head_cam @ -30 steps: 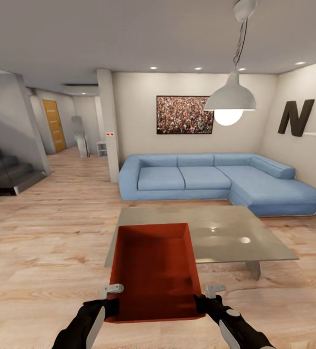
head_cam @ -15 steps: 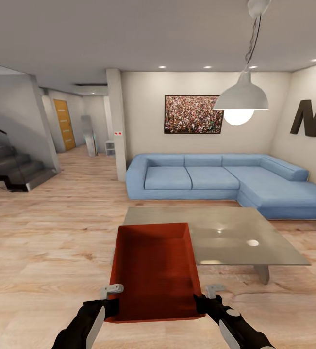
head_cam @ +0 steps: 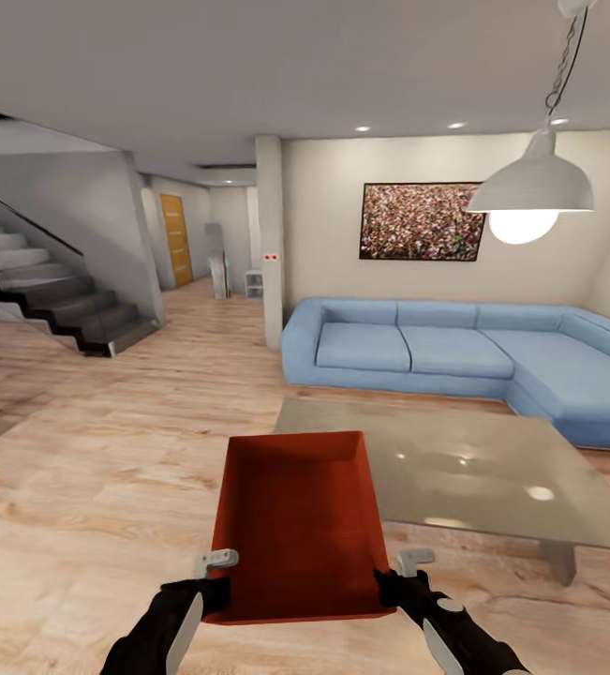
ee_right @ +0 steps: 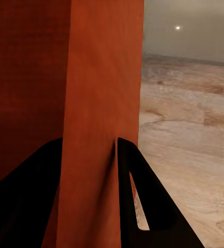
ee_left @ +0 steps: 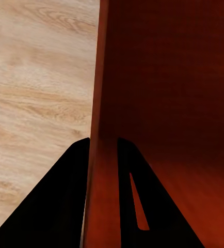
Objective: Move the two storage containers from the living room to the garage. In the garage, place one container on the floor and stack the other container on top of it (either order is fine).
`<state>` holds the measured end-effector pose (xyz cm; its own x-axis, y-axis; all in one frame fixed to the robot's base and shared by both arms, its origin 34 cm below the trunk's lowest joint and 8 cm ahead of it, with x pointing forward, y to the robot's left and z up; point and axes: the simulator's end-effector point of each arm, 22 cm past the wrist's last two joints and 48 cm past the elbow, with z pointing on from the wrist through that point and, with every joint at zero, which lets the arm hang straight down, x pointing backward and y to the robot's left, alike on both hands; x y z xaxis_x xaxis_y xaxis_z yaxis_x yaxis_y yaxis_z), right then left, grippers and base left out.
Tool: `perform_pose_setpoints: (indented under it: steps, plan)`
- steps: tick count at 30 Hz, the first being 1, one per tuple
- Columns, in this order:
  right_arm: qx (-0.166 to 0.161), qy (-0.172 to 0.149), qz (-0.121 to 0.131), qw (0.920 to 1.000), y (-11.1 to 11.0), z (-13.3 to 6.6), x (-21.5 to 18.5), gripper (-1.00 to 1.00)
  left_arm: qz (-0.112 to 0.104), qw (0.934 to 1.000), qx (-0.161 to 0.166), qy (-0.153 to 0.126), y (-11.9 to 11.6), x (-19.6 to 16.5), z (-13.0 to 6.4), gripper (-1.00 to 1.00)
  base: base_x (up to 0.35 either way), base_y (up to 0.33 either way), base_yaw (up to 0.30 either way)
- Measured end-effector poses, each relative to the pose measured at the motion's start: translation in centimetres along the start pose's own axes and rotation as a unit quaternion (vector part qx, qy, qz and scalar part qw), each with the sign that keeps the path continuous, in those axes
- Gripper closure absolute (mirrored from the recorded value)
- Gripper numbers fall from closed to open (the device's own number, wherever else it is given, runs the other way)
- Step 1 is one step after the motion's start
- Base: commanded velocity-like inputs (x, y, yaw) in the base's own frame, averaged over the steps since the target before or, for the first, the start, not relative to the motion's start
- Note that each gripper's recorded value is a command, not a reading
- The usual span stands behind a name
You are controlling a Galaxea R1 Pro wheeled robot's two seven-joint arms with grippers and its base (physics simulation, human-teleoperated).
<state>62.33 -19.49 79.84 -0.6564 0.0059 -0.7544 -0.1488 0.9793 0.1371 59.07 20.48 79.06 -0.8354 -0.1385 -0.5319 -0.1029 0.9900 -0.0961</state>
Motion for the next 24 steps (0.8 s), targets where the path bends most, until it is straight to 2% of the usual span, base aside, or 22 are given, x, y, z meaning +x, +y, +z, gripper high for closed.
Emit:
perform_pose_setpoints:
  steps: [12,19,24]
  plan:
    - [0.000,-0.003,-0.001,1.0000,0.03,-0.11,-0.31,1.00,0.000,1.0000,0.000,-0.003,-0.04,-0.26,-0.18,1.00,0.000,0.000,0.292]
    - [0.000,-0.004,-0.001,1.0000,0.01,-0.14,-0.38,1.00,0.000,1.0000,0.001,-0.004,-0.07,-0.32,-0.22,1.00,0.000,0.000,0.063]
    - [0.000,-0.003,-0.001,1.0000,0.02,-0.13,-0.37,1.00,0.000,1.0000,0.001,-0.004,-0.05,-0.31,-0.22,1.00,0.000,0.000,0.226]
